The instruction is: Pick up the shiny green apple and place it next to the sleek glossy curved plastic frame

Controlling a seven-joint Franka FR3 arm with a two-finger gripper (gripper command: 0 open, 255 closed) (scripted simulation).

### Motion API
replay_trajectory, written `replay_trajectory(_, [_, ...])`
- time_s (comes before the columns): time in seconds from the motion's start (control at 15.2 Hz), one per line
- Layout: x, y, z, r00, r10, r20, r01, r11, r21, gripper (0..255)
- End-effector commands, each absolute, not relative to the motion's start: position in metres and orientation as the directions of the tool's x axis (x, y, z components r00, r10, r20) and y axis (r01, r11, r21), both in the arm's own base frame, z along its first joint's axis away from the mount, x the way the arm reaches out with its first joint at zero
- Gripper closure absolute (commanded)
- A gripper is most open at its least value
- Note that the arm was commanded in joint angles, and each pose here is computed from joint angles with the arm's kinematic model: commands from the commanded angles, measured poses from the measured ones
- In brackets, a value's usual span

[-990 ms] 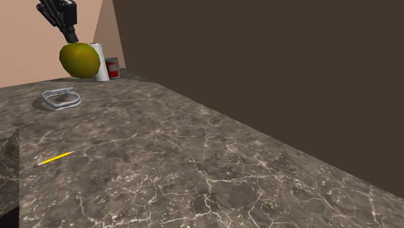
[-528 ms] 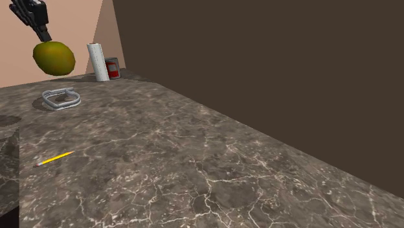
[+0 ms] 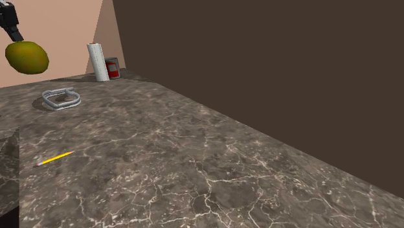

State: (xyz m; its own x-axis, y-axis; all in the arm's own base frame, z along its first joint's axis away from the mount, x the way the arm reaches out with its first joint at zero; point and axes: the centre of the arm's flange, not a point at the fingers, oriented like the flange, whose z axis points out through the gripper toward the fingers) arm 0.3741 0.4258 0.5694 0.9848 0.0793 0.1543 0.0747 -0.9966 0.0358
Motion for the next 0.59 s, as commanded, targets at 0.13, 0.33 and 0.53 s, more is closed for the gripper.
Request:
replay_trajectory(0.13, [0.365, 0.455, 0.566, 0.985, 0.077, 0.155, 0.073, -0.997, 0.035, 255])
replay_trajectory(0.33, [0.365, 0.455, 0.550, 0.985, 0.077, 0.155, 0.073, -0.997, 0.035, 255])
replay_trajectory(0.53, [0.365, 0.455, 0.534, 0.985, 0.077, 0.155, 0.073, -0.997, 0.035, 255])
